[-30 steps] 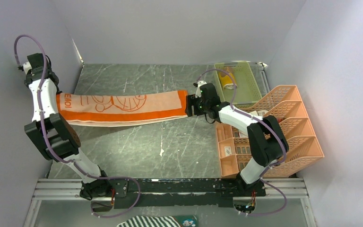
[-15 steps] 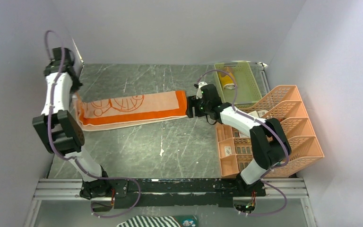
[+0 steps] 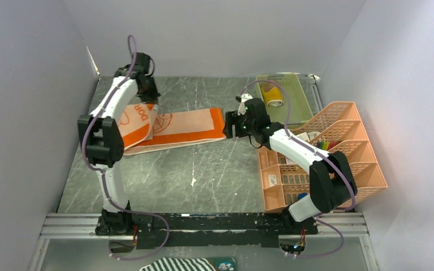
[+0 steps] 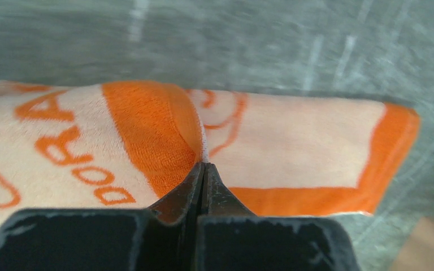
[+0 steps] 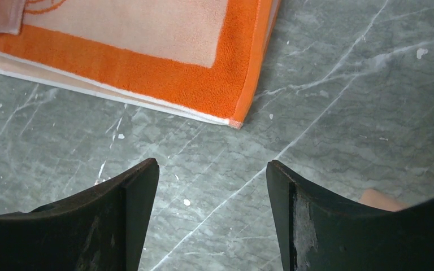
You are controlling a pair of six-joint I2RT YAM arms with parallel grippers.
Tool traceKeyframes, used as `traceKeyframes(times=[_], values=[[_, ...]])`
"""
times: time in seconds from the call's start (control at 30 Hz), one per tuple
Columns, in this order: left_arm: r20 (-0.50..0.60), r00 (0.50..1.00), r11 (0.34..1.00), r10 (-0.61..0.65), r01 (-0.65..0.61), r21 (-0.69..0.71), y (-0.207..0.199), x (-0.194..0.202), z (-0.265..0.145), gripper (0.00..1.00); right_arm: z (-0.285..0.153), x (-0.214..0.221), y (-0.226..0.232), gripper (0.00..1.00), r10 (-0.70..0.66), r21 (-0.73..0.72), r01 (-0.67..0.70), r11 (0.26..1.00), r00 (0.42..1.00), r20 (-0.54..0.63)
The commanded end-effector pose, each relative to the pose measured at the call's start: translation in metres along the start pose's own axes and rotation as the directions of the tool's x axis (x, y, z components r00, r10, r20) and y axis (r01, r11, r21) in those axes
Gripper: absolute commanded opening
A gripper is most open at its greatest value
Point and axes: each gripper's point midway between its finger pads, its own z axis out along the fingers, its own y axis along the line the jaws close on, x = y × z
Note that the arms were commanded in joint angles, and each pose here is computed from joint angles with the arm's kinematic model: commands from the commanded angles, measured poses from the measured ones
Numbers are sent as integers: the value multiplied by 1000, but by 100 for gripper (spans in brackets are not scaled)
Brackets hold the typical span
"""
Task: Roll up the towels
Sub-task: Fold the towel at the center of the board.
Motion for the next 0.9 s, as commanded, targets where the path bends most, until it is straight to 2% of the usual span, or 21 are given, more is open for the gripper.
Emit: traceKeyframes(times=[0.0, 0.07, 0.13, 0.37, 0.5, 0.87], values=[[-25, 1000, 976, 0, 5, 218, -93, 11, -1, 7, -6, -4, 5, 71, 8, -12, -8, 1000, 1000, 2], [-30, 999, 967, 34, -26, 252, -117, 18, 1, 7, -7, -3, 4, 71, 7, -5, -7, 1000, 1000, -1], [-23, 998, 972, 51, -45, 230, -122, 17, 5, 7, -7, -2, 3, 71, 3, 2, -3, 1000, 1000, -2], [24, 997, 990, 78, -80, 119, -96, 7, 1, 7, 3, -7, 7, 72, 0, -28, 0, 1000, 1000, 10], [55, 997, 994, 60, -65, 88, -69, -6, -14, 7, 18, -26, 15, 72, 3, -65, 0, 998, 999, 44], [148, 989, 996, 20, -6, -90, 47, -37, -73, 7, 89, -55, 106, 72, -85, -238, 101, 966, 993, 77]])
